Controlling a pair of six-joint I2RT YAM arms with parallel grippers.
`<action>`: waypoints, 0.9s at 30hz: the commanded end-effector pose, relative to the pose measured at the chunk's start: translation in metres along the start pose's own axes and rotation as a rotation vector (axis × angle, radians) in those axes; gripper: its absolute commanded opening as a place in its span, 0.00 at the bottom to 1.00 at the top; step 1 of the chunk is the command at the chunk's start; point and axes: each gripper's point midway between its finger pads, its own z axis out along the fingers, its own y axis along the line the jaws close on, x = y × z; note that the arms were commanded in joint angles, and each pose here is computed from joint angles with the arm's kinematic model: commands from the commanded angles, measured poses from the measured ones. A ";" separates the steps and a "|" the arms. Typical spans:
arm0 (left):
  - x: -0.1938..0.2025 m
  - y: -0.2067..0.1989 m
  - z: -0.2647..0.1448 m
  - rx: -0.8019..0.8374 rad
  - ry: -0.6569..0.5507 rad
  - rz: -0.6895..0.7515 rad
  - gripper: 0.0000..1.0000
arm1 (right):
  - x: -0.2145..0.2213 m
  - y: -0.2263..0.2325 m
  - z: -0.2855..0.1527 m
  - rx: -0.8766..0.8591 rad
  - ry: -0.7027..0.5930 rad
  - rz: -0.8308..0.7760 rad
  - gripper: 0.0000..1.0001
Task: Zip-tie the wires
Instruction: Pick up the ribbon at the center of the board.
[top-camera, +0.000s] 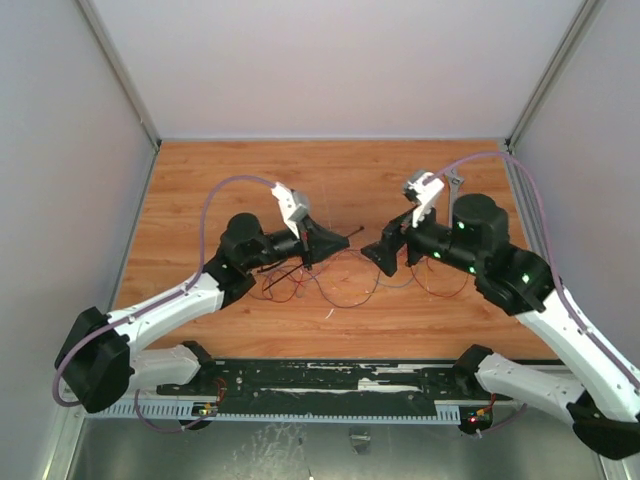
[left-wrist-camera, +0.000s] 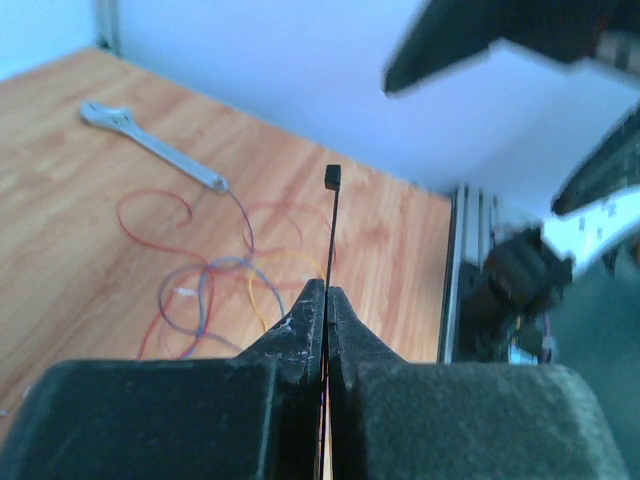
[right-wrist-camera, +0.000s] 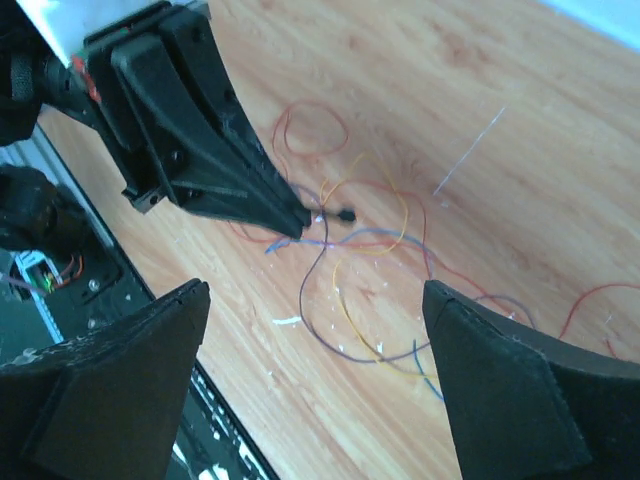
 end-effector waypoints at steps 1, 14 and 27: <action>-0.080 0.015 -0.013 -0.148 -0.351 -0.107 0.00 | -0.028 0.009 -0.003 -0.045 -0.232 0.107 0.89; -0.120 -0.009 -0.051 0.001 -0.725 -0.403 0.00 | -0.016 0.083 0.038 -0.541 -0.315 0.256 0.71; -0.123 -0.013 -0.071 -0.011 -0.802 -0.427 0.00 | -0.018 0.112 0.074 -0.616 -0.300 0.288 0.66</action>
